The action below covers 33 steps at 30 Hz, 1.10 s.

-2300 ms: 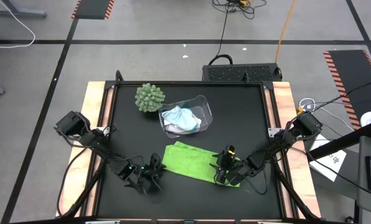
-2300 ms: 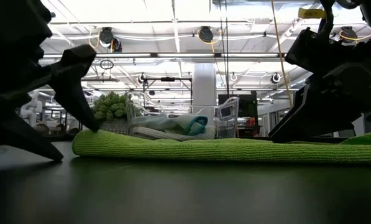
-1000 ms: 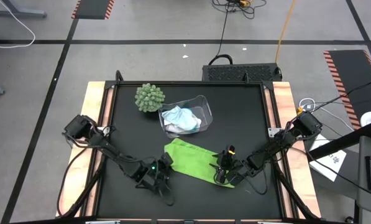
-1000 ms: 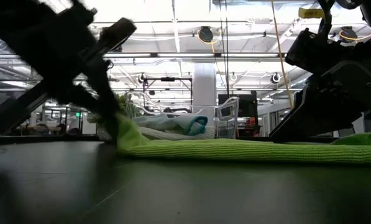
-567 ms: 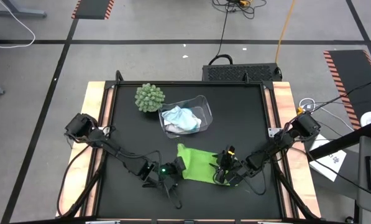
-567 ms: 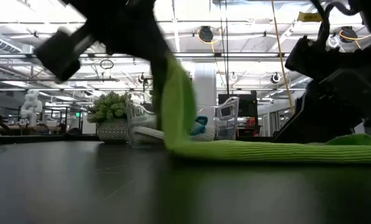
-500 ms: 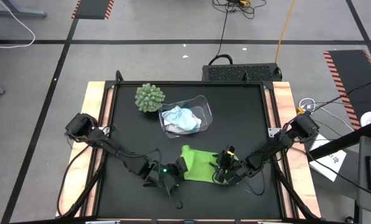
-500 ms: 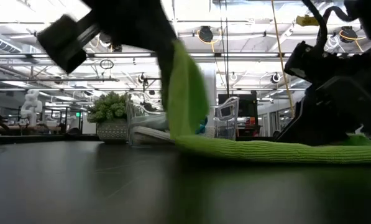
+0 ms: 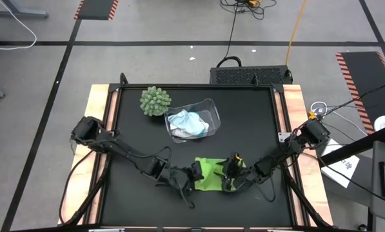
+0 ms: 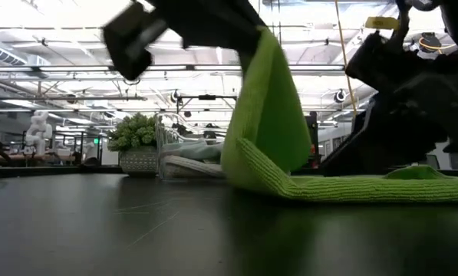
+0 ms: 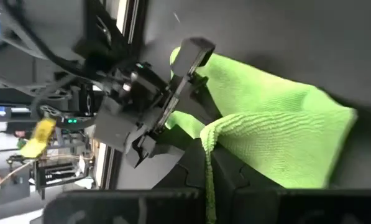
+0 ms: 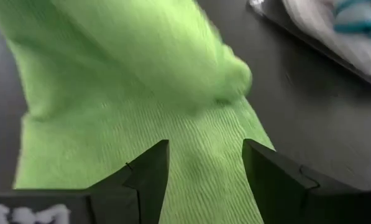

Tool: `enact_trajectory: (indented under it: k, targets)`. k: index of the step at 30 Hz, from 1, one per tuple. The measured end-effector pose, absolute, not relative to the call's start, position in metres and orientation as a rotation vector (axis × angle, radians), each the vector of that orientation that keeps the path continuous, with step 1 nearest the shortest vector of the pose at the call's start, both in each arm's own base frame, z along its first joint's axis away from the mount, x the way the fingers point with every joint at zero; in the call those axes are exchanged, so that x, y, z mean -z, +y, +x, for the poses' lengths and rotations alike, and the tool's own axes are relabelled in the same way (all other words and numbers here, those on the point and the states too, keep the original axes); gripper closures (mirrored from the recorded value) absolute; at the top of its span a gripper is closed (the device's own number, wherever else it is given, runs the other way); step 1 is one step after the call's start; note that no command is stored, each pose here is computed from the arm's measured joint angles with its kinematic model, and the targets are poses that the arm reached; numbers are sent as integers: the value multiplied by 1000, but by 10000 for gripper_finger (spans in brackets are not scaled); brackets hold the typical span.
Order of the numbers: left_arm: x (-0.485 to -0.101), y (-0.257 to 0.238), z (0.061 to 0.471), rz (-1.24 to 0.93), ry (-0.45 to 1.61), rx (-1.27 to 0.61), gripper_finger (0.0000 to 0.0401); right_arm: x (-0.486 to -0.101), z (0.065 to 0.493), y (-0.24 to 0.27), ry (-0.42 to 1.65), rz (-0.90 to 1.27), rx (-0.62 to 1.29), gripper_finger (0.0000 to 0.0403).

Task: Fold microfiber towels
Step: Fold the green towel

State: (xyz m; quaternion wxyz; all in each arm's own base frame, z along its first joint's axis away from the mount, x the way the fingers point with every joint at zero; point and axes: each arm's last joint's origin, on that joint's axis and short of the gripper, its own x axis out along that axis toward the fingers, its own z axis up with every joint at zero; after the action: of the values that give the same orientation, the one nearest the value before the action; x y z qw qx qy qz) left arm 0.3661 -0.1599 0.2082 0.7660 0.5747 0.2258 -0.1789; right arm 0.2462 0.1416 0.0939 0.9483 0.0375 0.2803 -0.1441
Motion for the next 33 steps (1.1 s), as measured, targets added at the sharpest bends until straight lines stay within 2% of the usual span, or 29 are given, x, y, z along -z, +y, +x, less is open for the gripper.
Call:
enact_trajectory:
  k: [11,18,33]
  targets:
    - [-198,-163,398,1284,602,369,399,-130,244,153,535,56,233,218]
    - [-209,-170,416,1272,473,406,398,-153,226,167,602,-100,292,257]
    - [-221,-158,458,1277,315,462,397,-155,209,166,625,-101,344,297]
